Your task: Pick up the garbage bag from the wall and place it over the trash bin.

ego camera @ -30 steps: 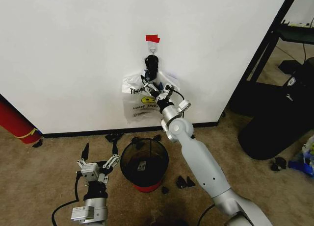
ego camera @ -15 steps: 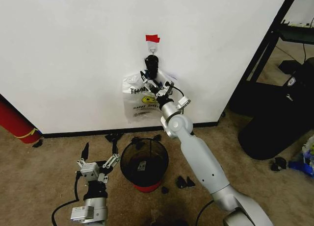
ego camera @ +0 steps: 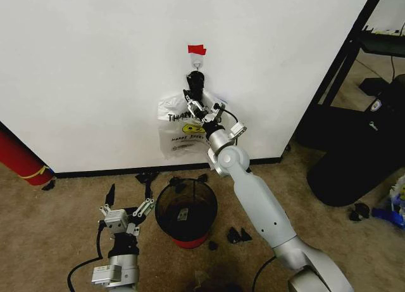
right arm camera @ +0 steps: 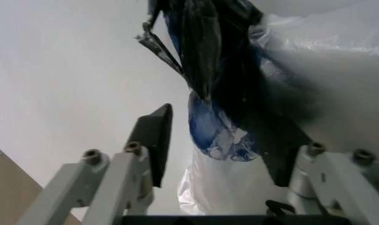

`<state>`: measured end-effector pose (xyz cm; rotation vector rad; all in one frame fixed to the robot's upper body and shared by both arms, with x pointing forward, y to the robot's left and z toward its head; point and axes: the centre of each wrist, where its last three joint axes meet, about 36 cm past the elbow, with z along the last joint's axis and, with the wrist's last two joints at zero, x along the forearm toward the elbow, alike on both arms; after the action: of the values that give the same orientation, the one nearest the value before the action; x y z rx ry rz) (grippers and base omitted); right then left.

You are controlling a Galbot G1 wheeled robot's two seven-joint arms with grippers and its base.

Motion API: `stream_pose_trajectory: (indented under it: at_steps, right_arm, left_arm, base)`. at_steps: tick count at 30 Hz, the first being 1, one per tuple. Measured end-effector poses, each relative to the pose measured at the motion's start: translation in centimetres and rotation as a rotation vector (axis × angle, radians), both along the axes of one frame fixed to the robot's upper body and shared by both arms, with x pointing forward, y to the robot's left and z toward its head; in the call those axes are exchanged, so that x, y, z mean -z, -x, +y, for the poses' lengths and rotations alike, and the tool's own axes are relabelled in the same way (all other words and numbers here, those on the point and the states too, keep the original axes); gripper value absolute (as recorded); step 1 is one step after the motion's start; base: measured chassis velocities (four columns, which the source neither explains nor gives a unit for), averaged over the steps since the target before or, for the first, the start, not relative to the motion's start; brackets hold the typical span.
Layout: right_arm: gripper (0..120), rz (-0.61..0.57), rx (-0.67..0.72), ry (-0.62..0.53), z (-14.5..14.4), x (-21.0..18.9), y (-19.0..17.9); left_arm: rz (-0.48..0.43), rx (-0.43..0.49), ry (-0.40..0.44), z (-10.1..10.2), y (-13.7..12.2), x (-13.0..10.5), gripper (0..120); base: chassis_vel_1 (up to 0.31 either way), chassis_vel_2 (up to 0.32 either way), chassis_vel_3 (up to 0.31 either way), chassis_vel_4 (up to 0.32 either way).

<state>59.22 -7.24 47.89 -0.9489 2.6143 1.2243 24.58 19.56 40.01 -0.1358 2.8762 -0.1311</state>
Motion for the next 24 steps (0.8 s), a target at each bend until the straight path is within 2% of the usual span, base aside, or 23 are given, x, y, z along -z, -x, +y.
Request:
stream_pose_trajectory:
  at_steps: [2, 5, 8, 9, 12, 24]
  right_arm:
    - [41, -0.001, 0.0, 0.0, 0.0, 0.0, 0.0]
    - [25, -0.001, 0.001, 0.005, 0.2, -0.1, -0.1]
    - [15, -0.004, 0.006, 0.005, 0.2, -0.3, -0.1]
    - [15, -0.004, 0.006, 0.005, 0.2, -0.3, -0.1]
    - [1, -0.008, 0.013, 0.005, 0.1, -0.5, 0.2]
    - [0, -0.024, 0.04, 0.055, -1.2, 0.6, 1.2]
  left_arm:
    - [0.0, 0.0, 0.0, 0.0, 0.0, 0.0, 100]
    - [0.0, 0.002, 0.002, -0.1, 0.0, 0.0, 100]
    - [-0.002, 0.005, 0.003, -0.1, 0.1, -0.1, 100]
    - [-0.002, 0.005, 0.003, -0.1, 0.1, -0.1, 100]
    - [-0.004, 0.005, 0.003, -0.1, 0.0, -0.2, 100]
    - [-0.003, 0.004, 0.009, -0.3, 0.1, -0.1, 100]
  base:
    - [0.0, 0.0, 0.0, 0.0]
    - [0.0, 0.0, 0.0, 0.0]
    - [0.0, 0.0, 0.0, 0.0]
    - [0.0, 0.0, 0.0, 0.0]
    - [0.0, 0.0, 0.0, 0.0]
    - [0.0, 0.0, 0.0, 0.0]
